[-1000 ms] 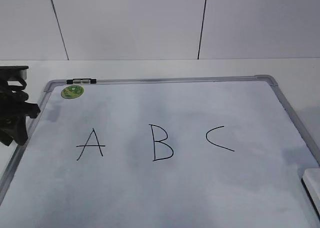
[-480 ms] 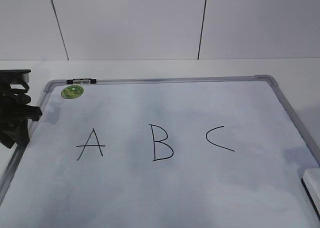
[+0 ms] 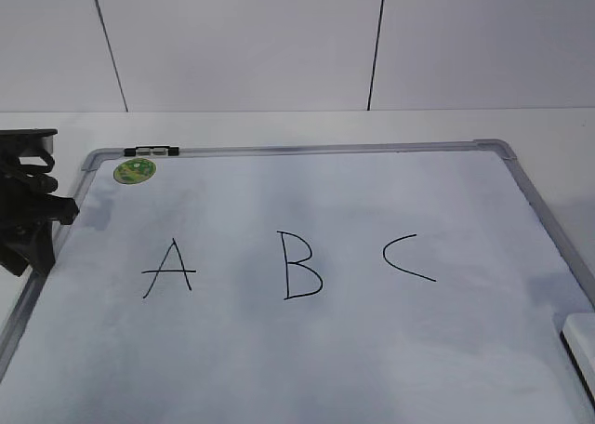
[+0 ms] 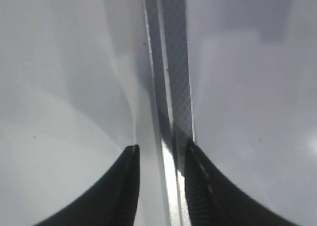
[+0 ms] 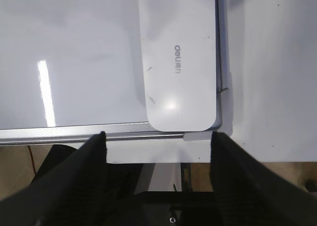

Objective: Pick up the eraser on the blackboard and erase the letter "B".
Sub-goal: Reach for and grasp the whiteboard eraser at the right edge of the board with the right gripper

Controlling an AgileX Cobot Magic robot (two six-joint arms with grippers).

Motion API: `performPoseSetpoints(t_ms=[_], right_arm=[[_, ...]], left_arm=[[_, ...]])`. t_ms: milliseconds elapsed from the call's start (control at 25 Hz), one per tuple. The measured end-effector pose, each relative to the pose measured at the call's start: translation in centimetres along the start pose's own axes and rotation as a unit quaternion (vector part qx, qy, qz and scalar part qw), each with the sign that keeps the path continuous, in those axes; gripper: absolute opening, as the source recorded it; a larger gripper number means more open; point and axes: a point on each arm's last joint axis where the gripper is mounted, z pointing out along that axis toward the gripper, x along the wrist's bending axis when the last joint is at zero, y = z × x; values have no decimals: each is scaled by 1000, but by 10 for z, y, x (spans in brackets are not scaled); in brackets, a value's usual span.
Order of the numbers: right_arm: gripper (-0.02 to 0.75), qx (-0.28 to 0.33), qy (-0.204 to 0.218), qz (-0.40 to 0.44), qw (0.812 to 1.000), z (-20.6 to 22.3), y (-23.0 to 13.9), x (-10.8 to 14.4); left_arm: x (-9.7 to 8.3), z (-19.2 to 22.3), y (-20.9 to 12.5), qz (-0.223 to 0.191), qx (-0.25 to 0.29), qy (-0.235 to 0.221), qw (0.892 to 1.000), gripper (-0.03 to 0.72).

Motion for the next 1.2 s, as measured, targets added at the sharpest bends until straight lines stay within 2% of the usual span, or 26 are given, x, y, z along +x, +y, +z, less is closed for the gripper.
performPoseSetpoints(t_ms=[360, 440, 680, 880, 1200], right_arm=[[494, 0, 0, 0, 1000, 0, 0, 0], [494, 0, 0, 0, 1000, 0, 0, 0], [494, 0, 0, 1, 1000, 0, 0, 0], [494, 0, 0, 25, 1000, 0, 0, 0], [494, 0, -4, 36, 999, 0, 0, -1]], left_arm=[[0, 0, 0, 0, -1, -1, 1000, 237], [0, 0, 0, -1, -1, -1, 1000, 211], [-1, 0, 0, -4, -1, -5, 1000, 62], [-1, 0, 0, -12, -1, -8, 1000, 31], [-1, 0, 0, -14, -2, -8, 1000, 28]])
